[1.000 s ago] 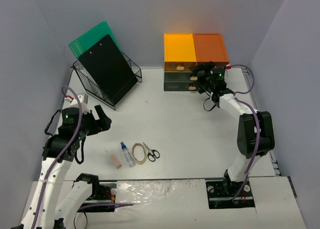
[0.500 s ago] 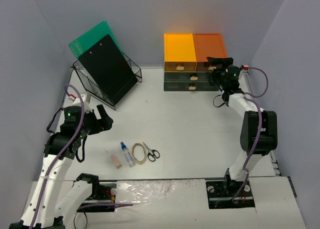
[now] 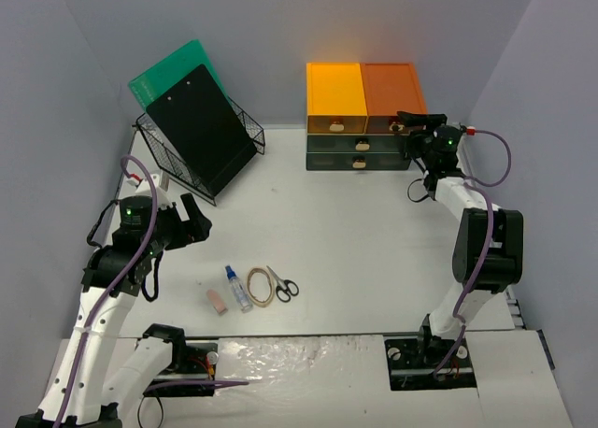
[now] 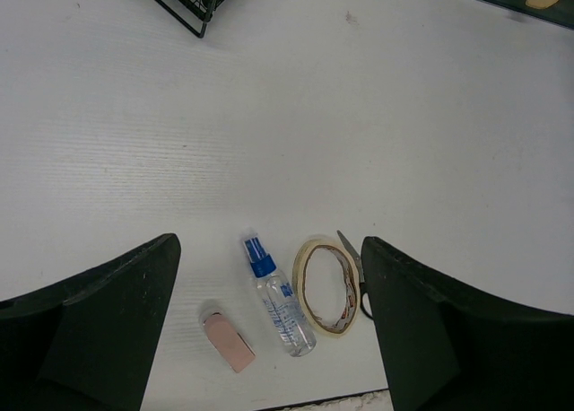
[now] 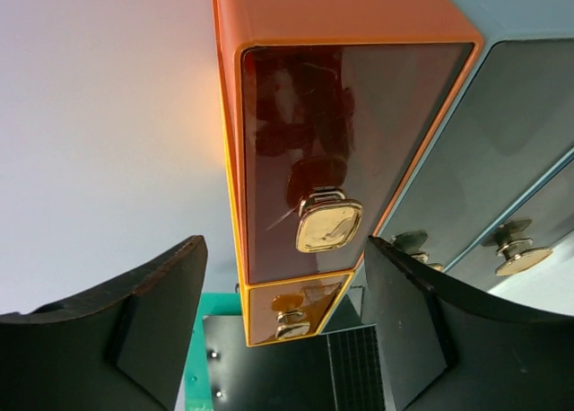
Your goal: Organize the desk
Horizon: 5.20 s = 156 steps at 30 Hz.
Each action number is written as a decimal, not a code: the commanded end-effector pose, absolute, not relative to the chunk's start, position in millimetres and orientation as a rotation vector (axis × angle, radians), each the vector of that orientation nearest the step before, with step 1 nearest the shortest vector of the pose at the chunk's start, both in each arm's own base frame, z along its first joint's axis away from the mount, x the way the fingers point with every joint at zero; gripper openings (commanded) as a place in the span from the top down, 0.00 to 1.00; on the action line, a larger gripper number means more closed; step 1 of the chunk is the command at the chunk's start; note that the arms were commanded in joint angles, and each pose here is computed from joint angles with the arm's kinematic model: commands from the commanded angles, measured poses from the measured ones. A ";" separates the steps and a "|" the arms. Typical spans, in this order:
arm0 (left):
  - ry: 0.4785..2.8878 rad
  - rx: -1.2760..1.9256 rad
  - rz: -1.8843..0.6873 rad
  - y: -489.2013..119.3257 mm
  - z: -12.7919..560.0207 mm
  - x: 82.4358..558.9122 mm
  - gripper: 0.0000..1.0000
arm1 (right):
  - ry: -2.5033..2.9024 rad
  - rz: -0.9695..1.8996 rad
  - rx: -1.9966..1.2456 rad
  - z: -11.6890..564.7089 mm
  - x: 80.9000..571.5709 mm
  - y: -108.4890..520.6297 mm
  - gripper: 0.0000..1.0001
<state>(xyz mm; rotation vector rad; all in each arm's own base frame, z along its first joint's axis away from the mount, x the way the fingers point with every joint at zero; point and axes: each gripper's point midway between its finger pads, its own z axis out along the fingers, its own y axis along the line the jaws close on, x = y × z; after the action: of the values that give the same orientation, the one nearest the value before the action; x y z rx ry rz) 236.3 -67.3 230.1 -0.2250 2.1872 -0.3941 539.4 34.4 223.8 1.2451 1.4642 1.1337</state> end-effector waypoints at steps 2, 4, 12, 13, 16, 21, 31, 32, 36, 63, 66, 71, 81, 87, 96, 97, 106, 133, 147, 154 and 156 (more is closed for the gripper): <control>2.070 -0.208 -0.417 -69.2 267.1 245.6 0.21 | 1.358 1.212 1.128 275.3 534.1 31.9 0.39; 2.065 -0.211 -0.415 -68.4 268.3 244.2 0.21 | 1.357 1.218 1.131 272.8 535.3 32.2 0.46; 2.060 -0.215 -0.406 -65.9 271.3 239.2 0.21 | 1.345 1.249 1.142 264.5 541.6 33.3 0.59; 2.059 -0.215 -0.406 -65.8 271.9 239.0 0.21 | 1.345 1.251 1.145 262.2 542.2 33.3 0.59; 2.057 -0.215 -0.405 -65.5 273.1 238.1 0.21 | 1.349 1.261 1.143 259.1 544.6 34.8 0.60; 2.059 -0.216 -0.402 -65.0 272.6 237.3 0.21 | 1.352 1.264 1.149 256.1 545.3 34.9 0.59; 2.058 -0.220 -0.405 -65.3 272.5 238.2 0.21 | 1.363 1.270 1.154 246.0 548.5 36.2 0.59; 2.057 -0.220 -0.405 -65.3 272.6 238.2 0.21 | 1.365 1.270 1.155 244.0 549.0 36.4 0.59; 2.057 -0.220 -0.406 -65.6 272.5 239.6 0.21 | 1.362 1.274 1.154 241.5 552.2 35.6 0.59; 2.054 -0.211 -0.405 -67.2 274.2 248.5 0.21 | 1.455 1.185 1.208 218.5 547.3 29.2 0.56; 2.048 -0.205 -0.404 -67.3 276.4 249.3 0.21 | 1.441 1.196 1.210 214.8 550.5 24.8 0.56; 2.050 -0.205 -0.406 -67.9 275.6 250.6 0.21 | 1.414 1.231 1.189 222.0 559.0 25.4 0.57; 2.044 -0.202 -0.405 -67.5 277.0 249.1 0.21 | 1.380 1.269 1.152 228.5 571.6 26.6 0.62; 2.044 -0.200 -0.406 -67.5 276.8 247.5 0.21 | 1.365 1.292 1.144 226.1 571.8 27.8 0.70; 2.043 -0.197 -0.407 -67.2 277.5 245.1 0.21 | 1.383 1.303 1.135 223.3 558.0 33.3 0.91; 2.041 -0.197 -0.407 -67.2 277.8 244.9 0.21 | 1.387 1.305 1.134 223.2 555.3 34.4 0.92; 2.031 -0.199 -0.414 -67.3 279.1 242.4 0.21 | 1.425 1.294 1.126 224.0 520.5 40.4 1.00; 1.992 -0.196 -0.440 -68.8 289.6 236.2 0.21 | 1.609 1.199 1.128 228.8 443.9 53.1 1.00; 1.977 -0.195 -0.429 -66.1 298.6 232.2 0.21 | 1.770 1.137 1.182 204.7 438.9 57.8 0.71; 1.973 -0.199 -0.431 -65.5 299.4 229.0 0.21 | 1.790 1.118 1.170 209.0 433.6 58.0 0.38; 1.973 -0.199 -0.428 -64.7 299.3 227.3 0.21 | 1.799 1.095 1.167 210.8 430.0 56.7 0.28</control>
<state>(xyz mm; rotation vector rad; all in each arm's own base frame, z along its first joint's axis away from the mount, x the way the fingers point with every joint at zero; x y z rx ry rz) 225.2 -63.5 268.5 -0.2140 2.0616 -0.4079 437.7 50.6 183.9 1.2615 1.7815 1.0990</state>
